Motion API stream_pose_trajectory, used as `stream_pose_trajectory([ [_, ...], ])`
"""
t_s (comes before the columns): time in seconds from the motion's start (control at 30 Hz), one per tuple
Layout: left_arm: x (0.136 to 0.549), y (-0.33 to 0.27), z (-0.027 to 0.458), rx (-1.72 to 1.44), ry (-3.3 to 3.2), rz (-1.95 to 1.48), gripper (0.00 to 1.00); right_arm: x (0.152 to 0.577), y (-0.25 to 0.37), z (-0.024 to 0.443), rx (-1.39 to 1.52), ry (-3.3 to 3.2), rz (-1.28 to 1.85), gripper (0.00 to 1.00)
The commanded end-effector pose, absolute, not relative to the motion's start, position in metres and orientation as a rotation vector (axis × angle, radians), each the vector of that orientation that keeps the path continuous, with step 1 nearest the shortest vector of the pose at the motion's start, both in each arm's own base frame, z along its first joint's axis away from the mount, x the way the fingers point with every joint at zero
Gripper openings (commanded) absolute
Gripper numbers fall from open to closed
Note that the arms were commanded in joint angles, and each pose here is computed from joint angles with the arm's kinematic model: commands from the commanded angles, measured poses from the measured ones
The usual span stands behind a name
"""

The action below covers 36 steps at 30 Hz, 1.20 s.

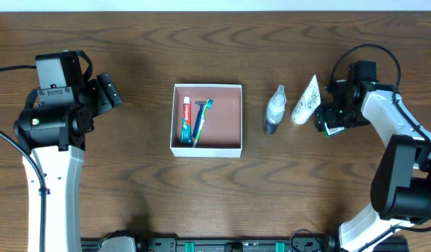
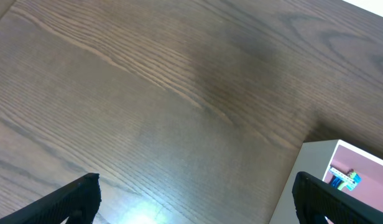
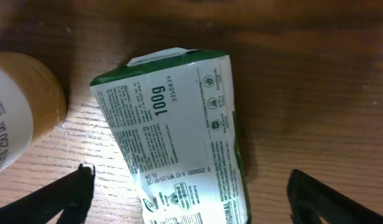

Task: Pack container
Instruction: 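Reach right gripper to the green soap box and grasp it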

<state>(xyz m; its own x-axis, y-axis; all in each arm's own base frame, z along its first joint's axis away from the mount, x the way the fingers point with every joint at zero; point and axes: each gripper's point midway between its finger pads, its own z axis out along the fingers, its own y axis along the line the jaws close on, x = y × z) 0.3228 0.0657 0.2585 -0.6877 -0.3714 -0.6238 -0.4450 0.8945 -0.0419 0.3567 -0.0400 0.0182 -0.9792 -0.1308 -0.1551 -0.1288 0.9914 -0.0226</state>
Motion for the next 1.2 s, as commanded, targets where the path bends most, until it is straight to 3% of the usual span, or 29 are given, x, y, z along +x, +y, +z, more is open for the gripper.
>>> stream_pose_trajectory([
  [0.0, 0.323, 0.068, 0.263, -0.597, 2.387, 0.155, 0.98, 0.358, -0.047, 0.015, -0.170, 2.984, -0.045, 0.90],
  [0.17, 0.323, 0.068, 0.263, -0.597, 2.387, 0.155, 0.98, 0.357, -0.073, 0.017, 0.098, 2.979, -0.152, 0.80],
  [0.37, 0.323, 0.068, 0.263, -0.597, 2.387, 0.155, 0.98, 0.358, -0.086, 0.016, 0.176, 2.960, -0.144, 0.83],
  [0.77, 0.323, 0.068, 0.263, -0.597, 2.387, 0.155, 0.98, 0.359, -0.082, 0.011, 0.106, 2.956, -0.118, 0.87],
  [0.97, 0.323, 0.068, 0.263, -0.597, 2.387, 0.155, 0.98, 0.361, -0.069, -0.007, -0.167, 2.932, -0.042, 0.91],
  [1.17, 0.323, 0.068, 0.263, -0.597, 2.387, 0.155, 0.98, 0.362, -0.051, -0.020, -0.187, 2.916, 0.109, 0.86],
])
